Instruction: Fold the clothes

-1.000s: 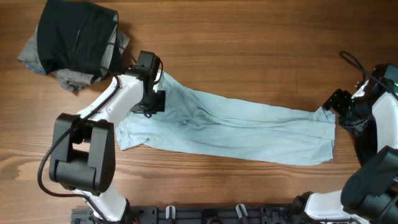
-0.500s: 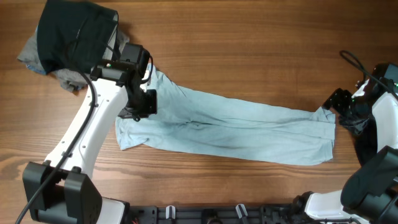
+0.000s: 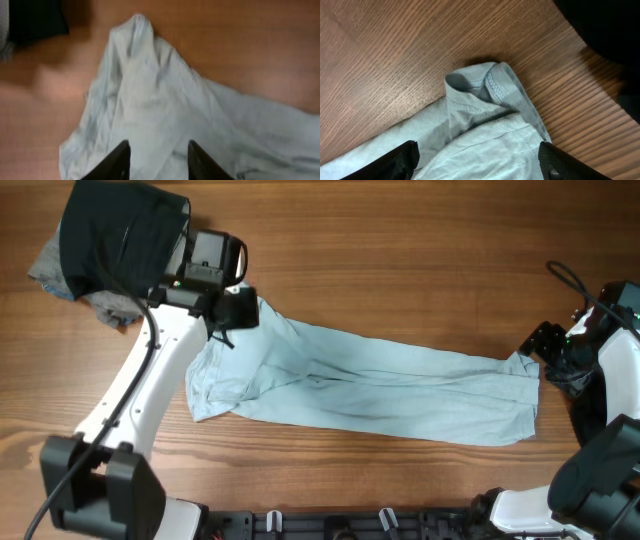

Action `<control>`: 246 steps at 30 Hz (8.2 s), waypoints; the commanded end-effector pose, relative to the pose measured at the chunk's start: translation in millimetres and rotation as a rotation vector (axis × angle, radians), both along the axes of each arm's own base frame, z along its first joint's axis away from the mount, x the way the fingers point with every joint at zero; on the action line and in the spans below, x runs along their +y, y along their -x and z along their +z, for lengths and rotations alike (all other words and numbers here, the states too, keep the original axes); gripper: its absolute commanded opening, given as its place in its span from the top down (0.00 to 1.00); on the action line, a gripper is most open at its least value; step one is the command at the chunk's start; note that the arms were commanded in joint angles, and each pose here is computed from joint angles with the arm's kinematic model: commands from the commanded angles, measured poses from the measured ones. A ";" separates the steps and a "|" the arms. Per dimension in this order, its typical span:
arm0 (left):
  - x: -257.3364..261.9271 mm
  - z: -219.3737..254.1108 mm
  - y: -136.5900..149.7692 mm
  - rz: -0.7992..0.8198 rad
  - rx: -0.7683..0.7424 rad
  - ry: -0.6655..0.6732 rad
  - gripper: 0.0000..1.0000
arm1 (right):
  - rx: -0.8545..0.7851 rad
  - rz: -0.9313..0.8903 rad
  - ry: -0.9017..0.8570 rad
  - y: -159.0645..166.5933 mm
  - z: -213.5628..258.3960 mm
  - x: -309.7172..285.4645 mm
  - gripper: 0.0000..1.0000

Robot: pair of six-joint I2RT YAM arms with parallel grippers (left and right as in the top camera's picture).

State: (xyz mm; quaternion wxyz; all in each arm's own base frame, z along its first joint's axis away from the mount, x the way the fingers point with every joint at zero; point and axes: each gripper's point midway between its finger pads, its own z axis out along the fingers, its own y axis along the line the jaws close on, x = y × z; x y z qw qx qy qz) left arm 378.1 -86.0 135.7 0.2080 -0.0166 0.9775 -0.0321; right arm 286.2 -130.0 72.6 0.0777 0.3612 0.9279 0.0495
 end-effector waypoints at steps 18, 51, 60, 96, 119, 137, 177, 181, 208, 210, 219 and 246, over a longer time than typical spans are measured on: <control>53.0 -113.0 -58.5 0.042 0.076 -0.085 0.96 | 0.000 -0.003 -0.017 0.5 -2.3 1.7 0.19; 155.6 -153.2 48.8 0.451 0.446 -0.038 0.96 | 0.035 0.024 -0.037 11.6 -11.6 8.5 0.17; 179.0 -153.1 59.9 0.561 0.468 -0.009 0.82 | 0.052 0.040 -0.233 47.5 -69.9 59.4 0.11; 174.6 -153.6 53.8 0.551 0.449 0.025 0.58 | -0.056 0.210 -0.165 -5.7 -49.4 66.8 0.38; 175.3 -153.6 51.0 0.552 0.437 0.025 0.55 | -0.123 0.315 -0.122 1.4 12.0 71.2 0.57; 175.1 -153.5 51.9 0.552 0.441 0.025 0.53 | 0.241 0.026 -0.042 65.7 -37.5 51.5 0.96; 114.0 9.5 25.9 0.256 0.040 0.336 0.34 | 0.081 0.099 -0.401 48.7 -93.7 86.3 0.96; 115.4 9.3 25.4 0.259 0.037 0.328 0.34 | -0.031 0.068 -0.333 0.7 -55.3 50.5 0.96; 115.5 9.7 24.6 0.258 0.033 0.328 0.34 | 0.077 0.647 -0.162 -41.1 -4.4 259.2 0.96; 115.5 9.7 24.6 0.258 0.033 0.328 0.34 | 0.107 0.647 -0.169 -35.4 -11.5 270.2 0.96; 115.5 9.7 24.6 0.258 0.033 0.328 0.31 | 0.016 0.821 -0.406 -31.1 -1.6 335.9 0.45; 26.0 -143.9 105.4 0.065 0.400 0.344 0.01 | -0.056 0.658 -0.238 -52.3 -2.1 276.5 0.95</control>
